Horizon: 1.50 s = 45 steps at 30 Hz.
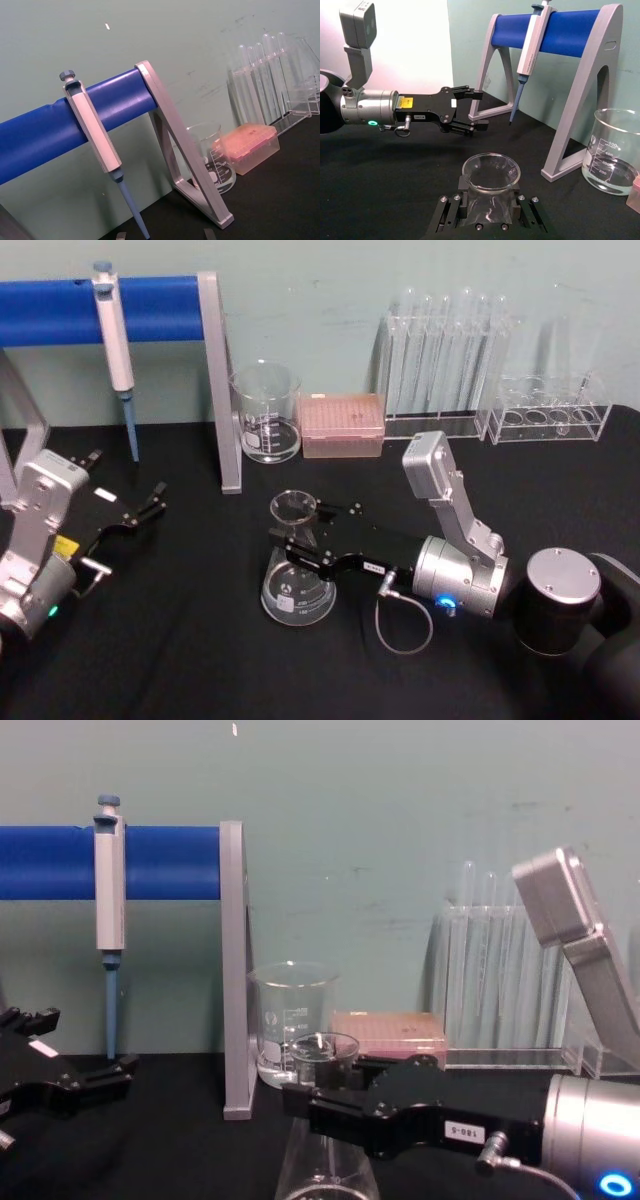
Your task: Grasp the erlenmeyer flask with one hand, shake it three times, then place it back.
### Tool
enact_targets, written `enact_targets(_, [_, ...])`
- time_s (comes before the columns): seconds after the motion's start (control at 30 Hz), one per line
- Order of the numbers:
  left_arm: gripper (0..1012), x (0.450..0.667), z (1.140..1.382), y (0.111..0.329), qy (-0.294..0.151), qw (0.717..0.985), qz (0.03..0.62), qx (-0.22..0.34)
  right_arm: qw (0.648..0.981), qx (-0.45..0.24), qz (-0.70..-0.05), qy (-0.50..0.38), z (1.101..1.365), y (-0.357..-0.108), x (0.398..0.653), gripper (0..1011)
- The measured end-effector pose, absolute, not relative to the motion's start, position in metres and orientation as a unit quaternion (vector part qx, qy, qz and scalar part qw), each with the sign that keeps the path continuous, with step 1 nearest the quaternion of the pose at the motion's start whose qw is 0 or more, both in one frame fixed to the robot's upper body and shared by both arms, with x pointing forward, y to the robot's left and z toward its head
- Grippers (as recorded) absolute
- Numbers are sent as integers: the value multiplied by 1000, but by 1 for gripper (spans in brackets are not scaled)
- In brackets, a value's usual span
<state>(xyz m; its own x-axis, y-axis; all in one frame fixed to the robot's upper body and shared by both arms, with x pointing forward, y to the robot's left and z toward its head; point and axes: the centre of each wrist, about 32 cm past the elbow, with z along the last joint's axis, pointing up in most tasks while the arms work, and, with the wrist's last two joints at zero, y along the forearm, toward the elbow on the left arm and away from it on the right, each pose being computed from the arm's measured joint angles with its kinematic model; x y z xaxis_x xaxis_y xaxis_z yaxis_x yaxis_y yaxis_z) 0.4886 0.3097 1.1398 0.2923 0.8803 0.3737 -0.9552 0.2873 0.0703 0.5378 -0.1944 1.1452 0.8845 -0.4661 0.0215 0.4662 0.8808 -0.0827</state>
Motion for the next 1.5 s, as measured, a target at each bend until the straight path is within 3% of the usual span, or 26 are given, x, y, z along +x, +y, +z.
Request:
enact_targets(0.1, [1000, 489, 1140, 310, -132, 791, 580, 141, 970, -46, -240, 0, 1145, -195, 538, 482])
enact_targets(0.2, [1001, 489, 1140, 310, -132, 791, 580, 141, 970, -45, -240, 0, 1145, -195, 538, 620])
enact_targets(0.67, [1001, 489, 1140, 310, -132, 791, 580, 142, 970, -44, -240, 0, 1145, -195, 538, 994])
enact_targets(1.5, [1001, 489, 1140, 310, -132, 791, 580, 142, 970, -49, -237, -8, 1149, -199, 536, 1000])
